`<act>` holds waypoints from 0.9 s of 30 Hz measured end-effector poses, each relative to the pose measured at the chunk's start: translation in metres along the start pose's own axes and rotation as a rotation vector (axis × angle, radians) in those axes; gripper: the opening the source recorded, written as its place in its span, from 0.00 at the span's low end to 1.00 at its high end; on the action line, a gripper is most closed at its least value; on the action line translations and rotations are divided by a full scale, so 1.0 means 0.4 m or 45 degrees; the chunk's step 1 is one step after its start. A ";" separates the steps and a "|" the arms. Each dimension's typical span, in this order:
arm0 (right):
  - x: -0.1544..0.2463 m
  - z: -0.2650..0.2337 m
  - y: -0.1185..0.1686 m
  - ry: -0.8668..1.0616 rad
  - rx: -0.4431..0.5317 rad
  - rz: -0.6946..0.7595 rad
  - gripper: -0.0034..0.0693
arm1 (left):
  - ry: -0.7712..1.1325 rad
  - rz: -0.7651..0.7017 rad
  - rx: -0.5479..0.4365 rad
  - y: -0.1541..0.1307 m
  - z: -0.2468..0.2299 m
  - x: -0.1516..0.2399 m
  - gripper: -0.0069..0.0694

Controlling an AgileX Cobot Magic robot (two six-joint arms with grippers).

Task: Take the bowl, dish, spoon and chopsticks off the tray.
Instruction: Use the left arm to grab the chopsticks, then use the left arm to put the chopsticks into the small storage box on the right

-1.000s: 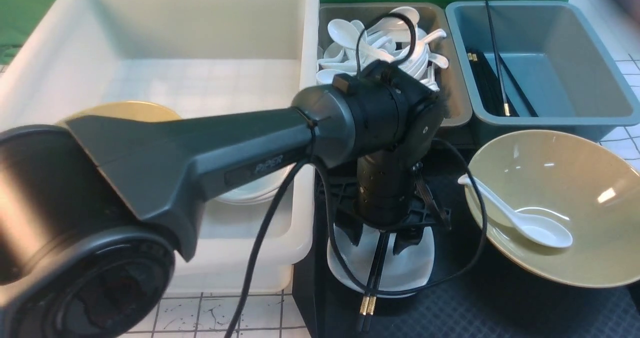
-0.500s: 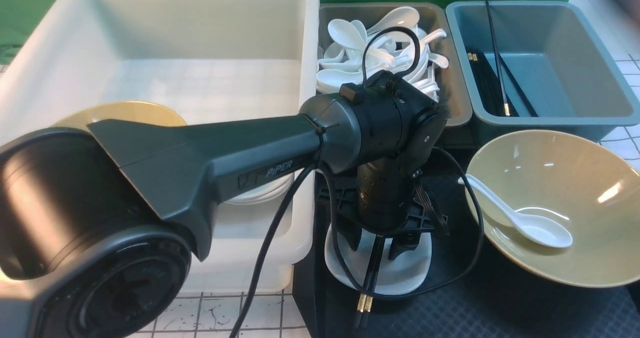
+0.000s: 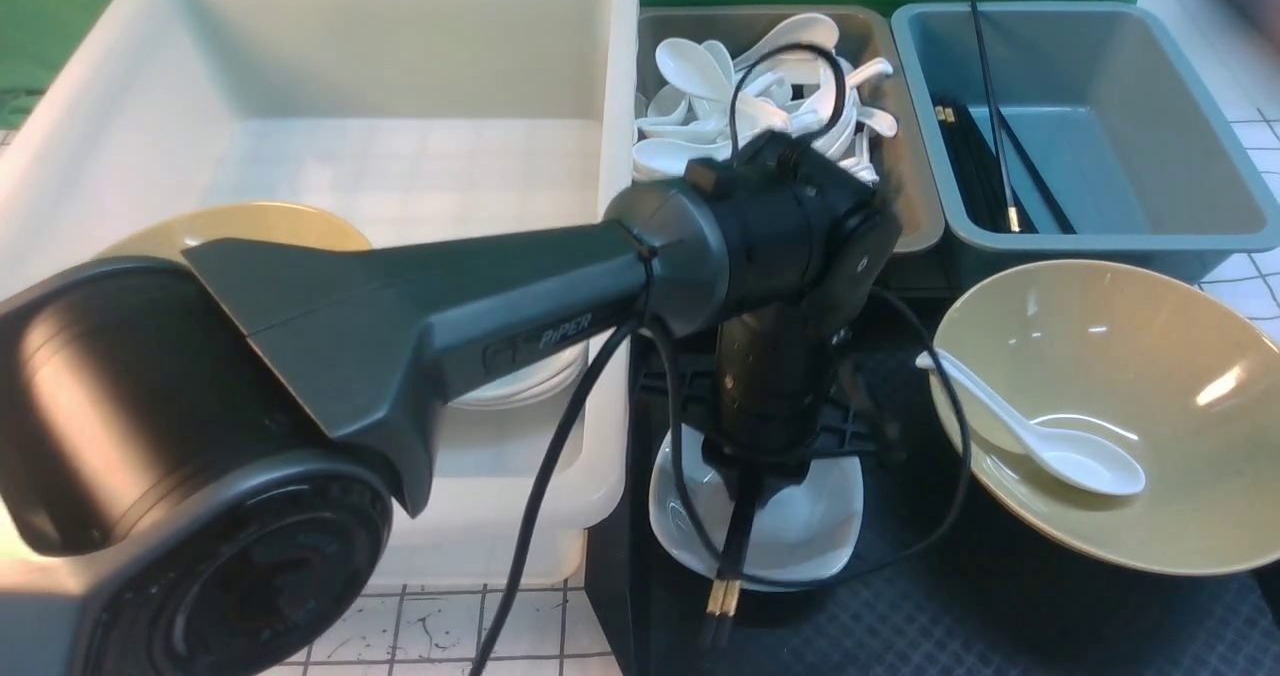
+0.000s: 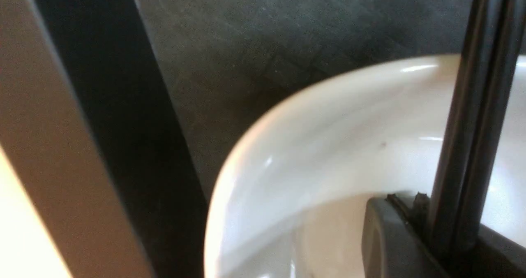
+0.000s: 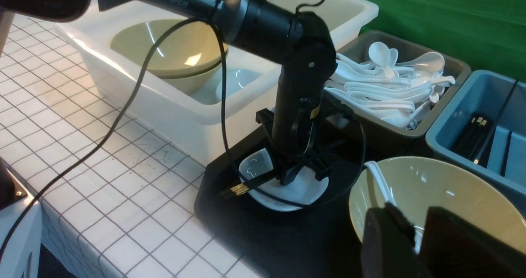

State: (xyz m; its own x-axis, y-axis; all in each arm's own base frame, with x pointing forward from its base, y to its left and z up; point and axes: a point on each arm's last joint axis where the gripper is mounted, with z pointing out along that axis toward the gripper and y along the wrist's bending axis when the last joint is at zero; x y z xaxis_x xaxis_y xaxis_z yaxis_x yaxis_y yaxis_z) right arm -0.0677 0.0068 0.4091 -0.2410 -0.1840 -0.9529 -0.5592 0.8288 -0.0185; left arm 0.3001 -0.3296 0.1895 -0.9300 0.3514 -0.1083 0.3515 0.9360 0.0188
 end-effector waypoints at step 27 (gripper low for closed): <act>0.006 -0.005 -0.041 0.019 0.230 0.146 0.26 | -1.088 0.083 0.602 -0.095 -0.283 -0.267 0.11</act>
State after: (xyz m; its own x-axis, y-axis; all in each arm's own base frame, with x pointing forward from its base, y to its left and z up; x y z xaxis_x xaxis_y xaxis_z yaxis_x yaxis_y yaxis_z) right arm -0.0607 -0.0081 0.4079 -0.3076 -0.0897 -0.9473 -0.3763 0.9259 0.0345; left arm 0.3739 -0.4002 0.3131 -0.5813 0.0943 -0.8082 0.5797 0.7450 -0.3301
